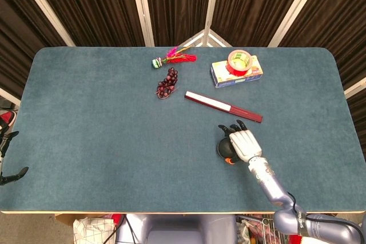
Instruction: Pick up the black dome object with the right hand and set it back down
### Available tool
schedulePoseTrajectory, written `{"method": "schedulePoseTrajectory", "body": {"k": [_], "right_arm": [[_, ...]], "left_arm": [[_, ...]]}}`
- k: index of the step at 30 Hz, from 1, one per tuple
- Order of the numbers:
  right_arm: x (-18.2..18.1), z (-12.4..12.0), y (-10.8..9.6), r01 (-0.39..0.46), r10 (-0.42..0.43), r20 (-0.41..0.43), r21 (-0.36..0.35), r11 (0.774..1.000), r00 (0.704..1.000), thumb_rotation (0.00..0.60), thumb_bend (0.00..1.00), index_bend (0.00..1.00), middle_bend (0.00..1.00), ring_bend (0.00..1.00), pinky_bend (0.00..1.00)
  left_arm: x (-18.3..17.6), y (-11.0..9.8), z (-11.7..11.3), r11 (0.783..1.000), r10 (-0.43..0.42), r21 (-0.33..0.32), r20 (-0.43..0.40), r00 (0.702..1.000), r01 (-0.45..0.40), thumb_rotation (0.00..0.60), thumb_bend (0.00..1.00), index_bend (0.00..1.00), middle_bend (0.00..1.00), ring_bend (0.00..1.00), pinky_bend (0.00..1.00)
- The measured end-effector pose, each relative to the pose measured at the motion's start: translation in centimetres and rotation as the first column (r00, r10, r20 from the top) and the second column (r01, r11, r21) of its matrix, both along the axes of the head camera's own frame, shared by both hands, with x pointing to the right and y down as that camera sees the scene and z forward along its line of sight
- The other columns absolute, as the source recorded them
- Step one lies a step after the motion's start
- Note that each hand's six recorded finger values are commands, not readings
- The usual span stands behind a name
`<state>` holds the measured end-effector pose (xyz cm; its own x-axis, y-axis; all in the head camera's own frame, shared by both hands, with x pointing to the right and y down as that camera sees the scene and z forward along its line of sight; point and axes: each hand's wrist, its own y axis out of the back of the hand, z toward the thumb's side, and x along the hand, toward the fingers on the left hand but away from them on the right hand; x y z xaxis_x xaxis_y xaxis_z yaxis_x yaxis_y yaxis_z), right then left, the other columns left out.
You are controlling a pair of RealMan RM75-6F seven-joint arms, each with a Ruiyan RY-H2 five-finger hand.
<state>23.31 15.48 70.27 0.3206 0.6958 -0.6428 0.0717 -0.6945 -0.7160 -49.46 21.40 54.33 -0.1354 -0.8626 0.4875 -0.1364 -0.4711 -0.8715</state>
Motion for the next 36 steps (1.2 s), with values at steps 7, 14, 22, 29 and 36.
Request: {"method": "schedulePoseTrajectory", "body": {"k": [7,14,22,29,36], "right_arm": [[0.0,-0.2,0.0,-0.006,0.006,-0.007,-0.015,1.000,1.000,0.600,0.11,0.13,0.23,0.11,0.00],[-0.2,-0.8,-0.2,-0.016,0.016,0.008,-0.011,1.000,1.000,0.600,0.11,0.13,0.24,0.11,0.00],[-0.1,-0.9,-0.4,-0.027,0.027,0.012,0.013,1.000,1.000,0.600,0.11,0.20,0.50,0.21,0.00],[-0.3,-1.0,-0.5,-0.032,0.031,0.020,0.028,0.999,0.999,0.600,0.11,0.28,0.57,0.26,0.00],[-0.9,-2.6,-1.4,-0.077,0.071,0.111,0.053,0.996,0.991,0.600,0.11,0.29,0.57,0.26,0.00]], "left_arm": [[0.0,0.0,0.0,1.000,-0.001,0.002,0.000,1.000,0.001,0.600,0.31,0.14,0.00,0.00,0.09],[0.1,0.0,0.0,1.000,0.003,0.001,0.000,1.000,-0.003,0.600,0.31,0.14,0.00,0.00,0.09],[0.1,0.1,0.0,1.000,0.002,0.002,0.001,1.000,-0.002,0.600,0.31,0.14,0.00,0.00,0.09],[0.1,0.1,0.1,1.000,0.004,-0.001,0.003,1.000,-0.004,0.600,0.31,0.14,0.00,0.00,0.09],[0.1,0.1,0.0,1.000,0.003,-0.001,0.004,1.000,-0.003,0.600,0.31,0.14,0.00,0.00,0.09]]}}
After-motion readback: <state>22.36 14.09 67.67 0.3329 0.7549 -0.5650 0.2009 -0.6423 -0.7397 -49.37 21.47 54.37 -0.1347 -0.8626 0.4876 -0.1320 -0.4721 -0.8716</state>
